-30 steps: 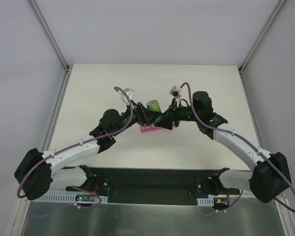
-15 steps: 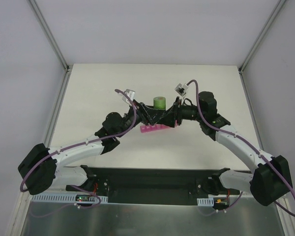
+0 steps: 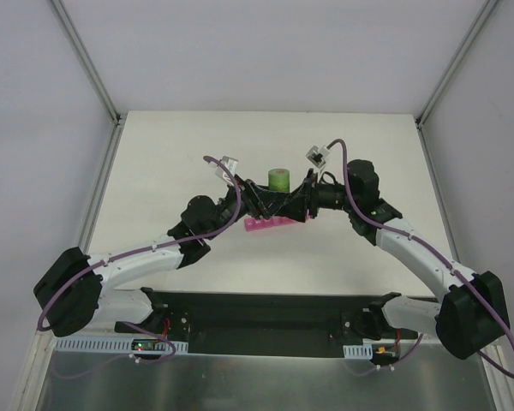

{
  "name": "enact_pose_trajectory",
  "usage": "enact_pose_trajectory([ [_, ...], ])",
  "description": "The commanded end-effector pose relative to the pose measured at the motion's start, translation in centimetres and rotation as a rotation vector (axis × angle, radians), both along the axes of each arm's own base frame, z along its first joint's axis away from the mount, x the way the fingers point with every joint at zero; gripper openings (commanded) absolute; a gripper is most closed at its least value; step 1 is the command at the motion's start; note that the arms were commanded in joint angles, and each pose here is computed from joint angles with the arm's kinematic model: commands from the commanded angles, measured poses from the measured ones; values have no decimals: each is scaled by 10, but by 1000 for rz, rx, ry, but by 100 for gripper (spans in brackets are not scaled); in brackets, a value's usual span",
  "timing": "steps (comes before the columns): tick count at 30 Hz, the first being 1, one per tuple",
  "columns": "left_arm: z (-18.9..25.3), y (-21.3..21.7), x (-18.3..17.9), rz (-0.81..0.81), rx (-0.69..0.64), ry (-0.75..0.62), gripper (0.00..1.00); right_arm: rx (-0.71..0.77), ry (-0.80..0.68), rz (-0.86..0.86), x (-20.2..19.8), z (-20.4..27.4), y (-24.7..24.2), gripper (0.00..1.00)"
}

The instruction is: Sort the pills into containers

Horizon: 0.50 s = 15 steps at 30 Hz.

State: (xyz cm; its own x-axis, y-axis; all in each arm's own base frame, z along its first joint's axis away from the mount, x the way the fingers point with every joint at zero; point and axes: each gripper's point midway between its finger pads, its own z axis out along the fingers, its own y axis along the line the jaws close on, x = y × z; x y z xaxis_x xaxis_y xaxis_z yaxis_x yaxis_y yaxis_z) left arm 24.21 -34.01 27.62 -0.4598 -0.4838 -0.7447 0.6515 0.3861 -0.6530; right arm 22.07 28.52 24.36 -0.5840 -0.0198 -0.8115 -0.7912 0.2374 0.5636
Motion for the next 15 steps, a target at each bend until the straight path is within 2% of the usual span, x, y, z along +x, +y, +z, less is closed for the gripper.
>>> enact_pose_trajectory([
  [1, -3, -12, -14, -77, 15, -15, 60, 82, -139, 12, 1, 37, 1, 24],
  [2, -2, -11, -14, -75, 11, -16, 58, 81, -141, 13, 1, 37, 1, 24],
  [3, -3, -10, -14, -73, 9, -13, 49, 81, -145, 14, 1, 37, 1, 24],
  [5, -1, -10, -15, -75, 2, -20, 39, 78, -146, 19, 1, 36, 1, 24],
  [7, 1, -9, -17, -80, -6, -26, 23, 76, -148, 22, 1, 34, 1, 25],
  [9, 4, -8, -18, -83, -18, -35, 21, 73, -160, 27, 0, 34, 1, 25],
  [12, 8, -6, -20, -85, -35, -37, 20, 68, -167, 42, -1, 34, 1, 31],
  [13, 9, -5, -21, -86, -42, -37, 20, 69, -169, 42, -1, 34, 1, 40],
  [15, 9, -4, -22, -87, -62, -22, 20, 71, -171, 45, -1, 37, 2, 50],
])
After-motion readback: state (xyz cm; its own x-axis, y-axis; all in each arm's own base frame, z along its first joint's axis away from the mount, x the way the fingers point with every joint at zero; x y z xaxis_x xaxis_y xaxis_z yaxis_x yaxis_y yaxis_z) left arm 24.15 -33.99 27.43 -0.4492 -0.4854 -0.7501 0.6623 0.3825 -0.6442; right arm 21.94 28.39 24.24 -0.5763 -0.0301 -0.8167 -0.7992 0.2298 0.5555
